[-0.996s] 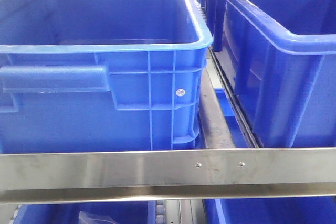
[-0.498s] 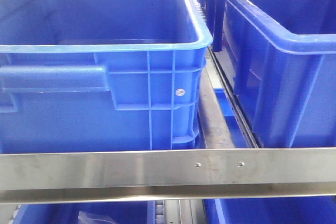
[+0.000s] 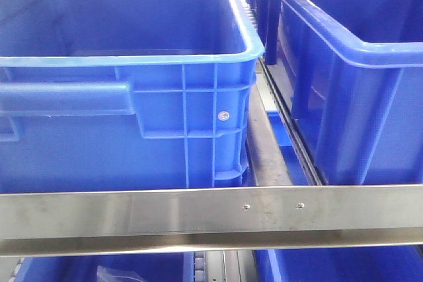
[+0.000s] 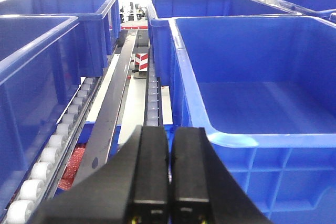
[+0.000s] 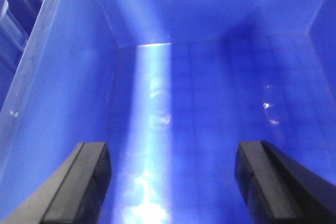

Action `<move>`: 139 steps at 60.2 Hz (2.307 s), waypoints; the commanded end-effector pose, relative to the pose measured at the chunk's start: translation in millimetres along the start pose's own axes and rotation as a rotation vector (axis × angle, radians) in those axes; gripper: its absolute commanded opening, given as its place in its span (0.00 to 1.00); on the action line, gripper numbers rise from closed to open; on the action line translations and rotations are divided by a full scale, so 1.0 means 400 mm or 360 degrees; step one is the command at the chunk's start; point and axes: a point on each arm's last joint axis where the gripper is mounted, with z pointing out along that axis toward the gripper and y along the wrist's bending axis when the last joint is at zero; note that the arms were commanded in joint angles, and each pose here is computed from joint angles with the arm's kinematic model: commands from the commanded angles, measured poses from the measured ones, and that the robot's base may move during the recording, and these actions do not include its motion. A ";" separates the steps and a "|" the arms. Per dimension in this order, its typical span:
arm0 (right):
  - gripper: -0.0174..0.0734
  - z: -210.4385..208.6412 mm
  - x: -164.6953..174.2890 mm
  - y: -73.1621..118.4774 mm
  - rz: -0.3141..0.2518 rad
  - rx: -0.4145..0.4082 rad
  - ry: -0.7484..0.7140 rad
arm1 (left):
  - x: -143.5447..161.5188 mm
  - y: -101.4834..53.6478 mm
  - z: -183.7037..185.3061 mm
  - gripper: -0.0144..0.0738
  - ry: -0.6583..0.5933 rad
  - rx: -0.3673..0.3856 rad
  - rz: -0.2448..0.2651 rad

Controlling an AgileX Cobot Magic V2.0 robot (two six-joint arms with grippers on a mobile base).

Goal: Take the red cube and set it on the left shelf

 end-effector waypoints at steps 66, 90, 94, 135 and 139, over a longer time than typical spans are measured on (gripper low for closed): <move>0.25 -0.054 -0.075 0.012 -0.0032 -0.0024 -0.0250 | 0.000 0.000 -0.002 0.28 -0.0117 0.0004 0.0000; 0.25 -0.226 -0.035 0.006 -0.0141 -0.0015 -0.0358 | 0.000 0.000 -0.002 0.28 -0.0117 0.0004 0.0000; 0.25 -0.255 -0.014 0.003 -0.0156 -0.0012 -0.0364 | 0.000 0.000 -0.002 0.28 -0.0117 0.0004 0.0000; 0.25 -0.497 0.345 -0.066 -0.0165 0.0068 -0.0619 | 0.000 0.000 -0.002 0.28 -0.0117 0.0004 0.0000; 0.25 -0.506 0.374 -0.072 -0.0162 0.0087 -0.0651 | 0.000 0.000 -0.002 0.28 -0.0117 0.0004 0.0000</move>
